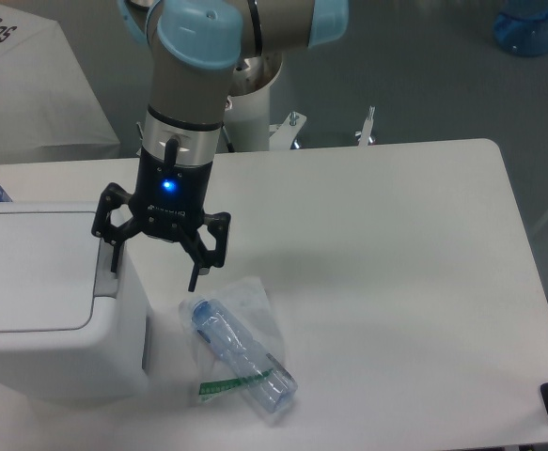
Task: Open the trash can
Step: 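Press down on the lid edge so the lid swings open, then raise the gripper up away from the opened trash can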
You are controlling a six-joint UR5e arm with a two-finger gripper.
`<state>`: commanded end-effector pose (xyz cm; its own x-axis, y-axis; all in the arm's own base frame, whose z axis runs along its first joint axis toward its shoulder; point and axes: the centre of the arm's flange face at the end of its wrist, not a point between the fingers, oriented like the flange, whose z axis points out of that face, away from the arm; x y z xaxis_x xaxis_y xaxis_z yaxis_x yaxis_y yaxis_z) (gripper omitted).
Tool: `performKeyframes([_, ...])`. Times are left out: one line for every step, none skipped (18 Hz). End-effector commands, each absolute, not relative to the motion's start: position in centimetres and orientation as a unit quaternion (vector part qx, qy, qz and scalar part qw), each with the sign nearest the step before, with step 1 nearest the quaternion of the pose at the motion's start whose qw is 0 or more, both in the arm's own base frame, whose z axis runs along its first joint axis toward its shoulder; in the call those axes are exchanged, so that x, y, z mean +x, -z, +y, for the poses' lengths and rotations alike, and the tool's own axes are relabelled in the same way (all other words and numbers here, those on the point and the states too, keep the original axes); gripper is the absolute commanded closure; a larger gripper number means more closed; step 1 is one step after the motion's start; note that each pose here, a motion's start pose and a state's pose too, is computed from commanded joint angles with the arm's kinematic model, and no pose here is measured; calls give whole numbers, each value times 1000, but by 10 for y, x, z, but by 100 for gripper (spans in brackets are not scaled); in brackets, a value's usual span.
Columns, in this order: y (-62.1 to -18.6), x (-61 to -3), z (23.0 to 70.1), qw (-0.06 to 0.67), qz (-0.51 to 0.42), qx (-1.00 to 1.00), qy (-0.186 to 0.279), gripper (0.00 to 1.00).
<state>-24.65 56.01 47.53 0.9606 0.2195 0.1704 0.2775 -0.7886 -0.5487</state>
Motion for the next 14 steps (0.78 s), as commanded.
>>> performKeyframes([-474, -247, 560, 296, -132, -945, 49, 0])
performKeyframes([-474, -247, 561, 297, -132, -945, 49, 0])
performKeyframes([-473, -247, 561, 296, -132, -945, 49, 0])
performKeyframes([-473, -247, 561, 296, -132, -945, 49, 0])
performKeyframes([-473, -247, 561, 296, -132, -945, 49, 0])
performKeyframes([-473, -247, 561, 296, -132, -945, 49, 0])
performKeyframes([-473, -247, 561, 295, -132, -945, 49, 0])
performKeyframes([-473, -247, 561, 296, -132, -945, 49, 0])
performKeyframes([-473, -247, 561, 296, -132, -945, 49, 0])
performKeyframes([-473, -247, 561, 295, -132, -945, 49, 0])
performKeyframes([-472, -247, 561, 294, -132, -945, 50, 0])
performKeyframes([-471, -248, 561, 293, -133, -945, 50, 0])
performKeyframes([-471, -248, 562, 293, -133, -945, 50, 0])
performKeyframes([-471, -248, 562, 293, -133, -945, 50, 0])
